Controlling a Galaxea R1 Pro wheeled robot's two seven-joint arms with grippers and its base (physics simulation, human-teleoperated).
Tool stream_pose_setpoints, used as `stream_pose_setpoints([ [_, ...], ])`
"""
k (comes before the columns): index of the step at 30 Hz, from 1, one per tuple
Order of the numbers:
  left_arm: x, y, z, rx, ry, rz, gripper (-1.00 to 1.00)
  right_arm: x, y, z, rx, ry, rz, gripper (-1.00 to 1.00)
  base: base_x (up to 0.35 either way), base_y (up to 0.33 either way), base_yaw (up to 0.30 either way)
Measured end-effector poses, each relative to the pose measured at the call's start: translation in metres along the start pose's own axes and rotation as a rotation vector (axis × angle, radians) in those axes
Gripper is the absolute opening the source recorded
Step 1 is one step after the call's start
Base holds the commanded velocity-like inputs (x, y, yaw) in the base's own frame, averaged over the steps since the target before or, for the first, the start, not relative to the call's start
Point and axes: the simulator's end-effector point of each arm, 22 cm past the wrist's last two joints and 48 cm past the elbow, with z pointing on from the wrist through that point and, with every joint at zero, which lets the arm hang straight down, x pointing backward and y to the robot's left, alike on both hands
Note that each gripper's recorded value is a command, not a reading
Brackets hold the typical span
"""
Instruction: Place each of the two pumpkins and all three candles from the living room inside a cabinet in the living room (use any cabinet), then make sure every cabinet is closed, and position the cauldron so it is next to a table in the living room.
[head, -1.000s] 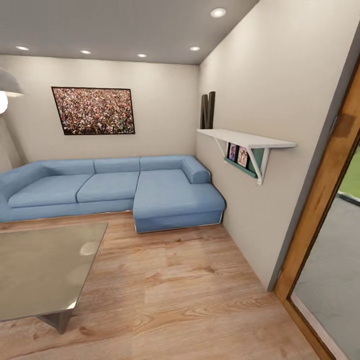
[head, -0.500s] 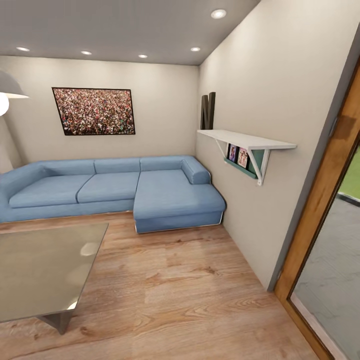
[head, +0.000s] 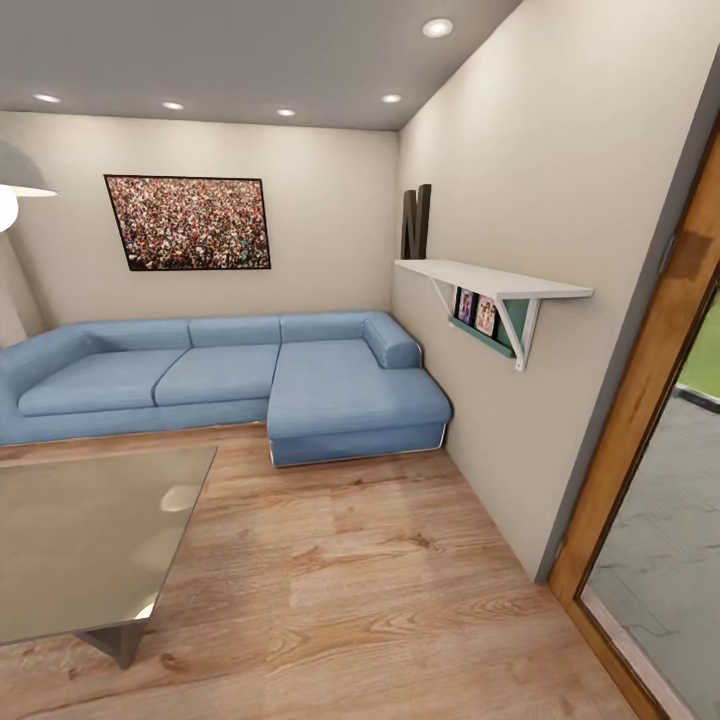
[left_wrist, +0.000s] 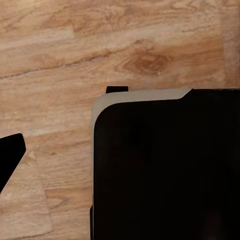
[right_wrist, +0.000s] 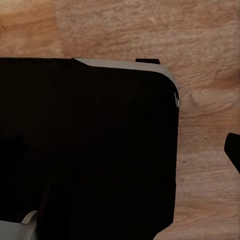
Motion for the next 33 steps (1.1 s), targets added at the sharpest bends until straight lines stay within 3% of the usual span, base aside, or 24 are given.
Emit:
stream_pose_setpoints([
  [8, -0.0007, -0.0019, 0.0001, 0.003, -0.002, 0.010, 1.00, 0.0001, 0.0002, 0.0000, 0.000, 0.000, 0.000, 1.00, -0.008, -0.002, 0.117],
  [16, -0.0007, -0.0031, 0.0002, 0.004, -0.001, 0.014, 1.00, 0.0001, 0.0002, 0.0001, 0.001, 0.000, 0.000, 1.00, -0.194, -0.021, 0.130],
  [33, -0.0007, -0.0026, 0.0001, 0.002, -0.002, 0.007, 1.00, -0.0003, 0.0007, 0.0000, 0.002, 0.000, 0.004, 1.00, -0.008, 0.000, 0.131],
])
